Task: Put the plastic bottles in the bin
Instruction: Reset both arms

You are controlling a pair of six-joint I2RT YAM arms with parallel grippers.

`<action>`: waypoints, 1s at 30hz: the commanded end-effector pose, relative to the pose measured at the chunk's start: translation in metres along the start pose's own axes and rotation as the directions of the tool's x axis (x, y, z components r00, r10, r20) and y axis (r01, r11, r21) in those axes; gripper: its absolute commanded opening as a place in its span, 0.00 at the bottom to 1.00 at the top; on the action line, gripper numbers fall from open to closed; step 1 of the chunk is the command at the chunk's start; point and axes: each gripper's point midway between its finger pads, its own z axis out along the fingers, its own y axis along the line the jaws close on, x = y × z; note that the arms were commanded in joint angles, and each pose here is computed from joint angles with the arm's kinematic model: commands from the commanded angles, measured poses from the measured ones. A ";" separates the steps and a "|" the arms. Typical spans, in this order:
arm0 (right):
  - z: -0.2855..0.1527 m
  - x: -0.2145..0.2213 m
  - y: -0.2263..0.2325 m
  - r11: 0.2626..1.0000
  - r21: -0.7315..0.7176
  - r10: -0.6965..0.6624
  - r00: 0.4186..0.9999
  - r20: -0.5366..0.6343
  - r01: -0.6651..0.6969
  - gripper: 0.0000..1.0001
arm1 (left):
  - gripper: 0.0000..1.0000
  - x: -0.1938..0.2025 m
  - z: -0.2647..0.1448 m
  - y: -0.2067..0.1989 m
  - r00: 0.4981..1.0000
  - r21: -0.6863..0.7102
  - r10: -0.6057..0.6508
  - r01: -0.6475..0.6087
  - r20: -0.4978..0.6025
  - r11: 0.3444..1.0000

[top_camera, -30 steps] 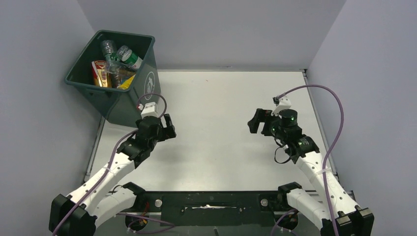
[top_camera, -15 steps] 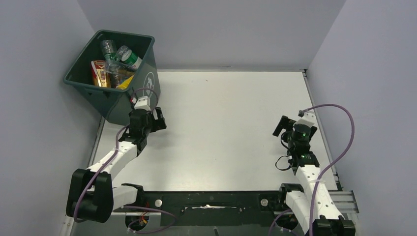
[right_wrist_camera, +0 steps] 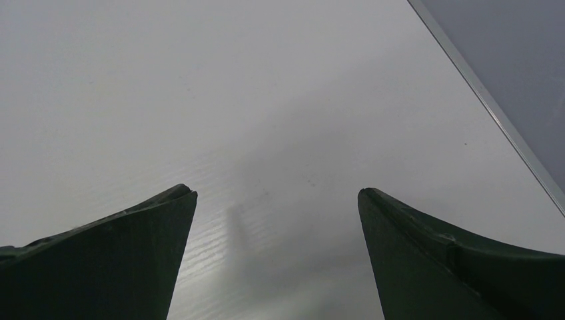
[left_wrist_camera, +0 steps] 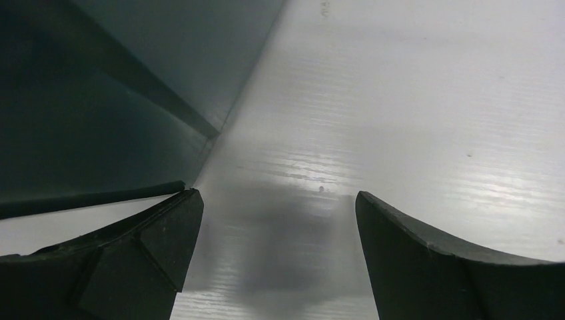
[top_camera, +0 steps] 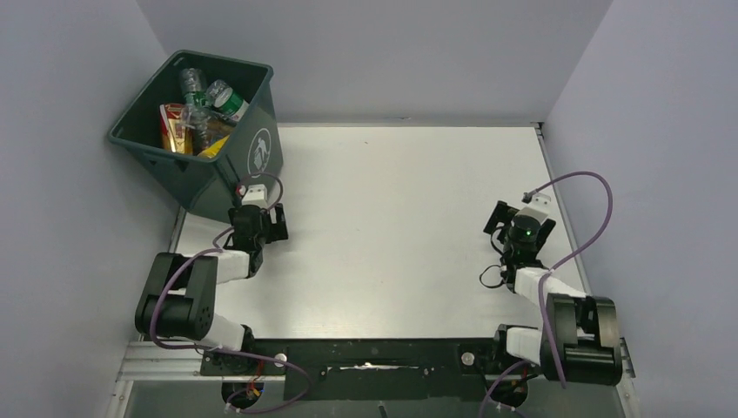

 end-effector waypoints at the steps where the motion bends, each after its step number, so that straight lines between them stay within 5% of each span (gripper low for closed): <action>1: 0.020 -0.044 -0.002 0.999 0.008 0.042 0.983 0.180 -0.044 0.98 | 0.86 -0.049 0.015 0.011 0.983 -0.006 -0.015 0.016 0.181 1.000; 15: 0.043 -0.038 -0.030 0.996 0.069 0.035 0.979 0.202 -0.050 0.98 | 0.86 -0.058 0.027 0.053 0.962 0.063 -0.124 0.112 0.245 0.992; 30: 0.023 -0.032 -0.009 0.998 -0.016 -0.045 0.947 0.320 0.053 0.98 | 0.86 -0.050 -0.018 0.029 0.904 0.148 -0.052 -0.012 0.425 0.989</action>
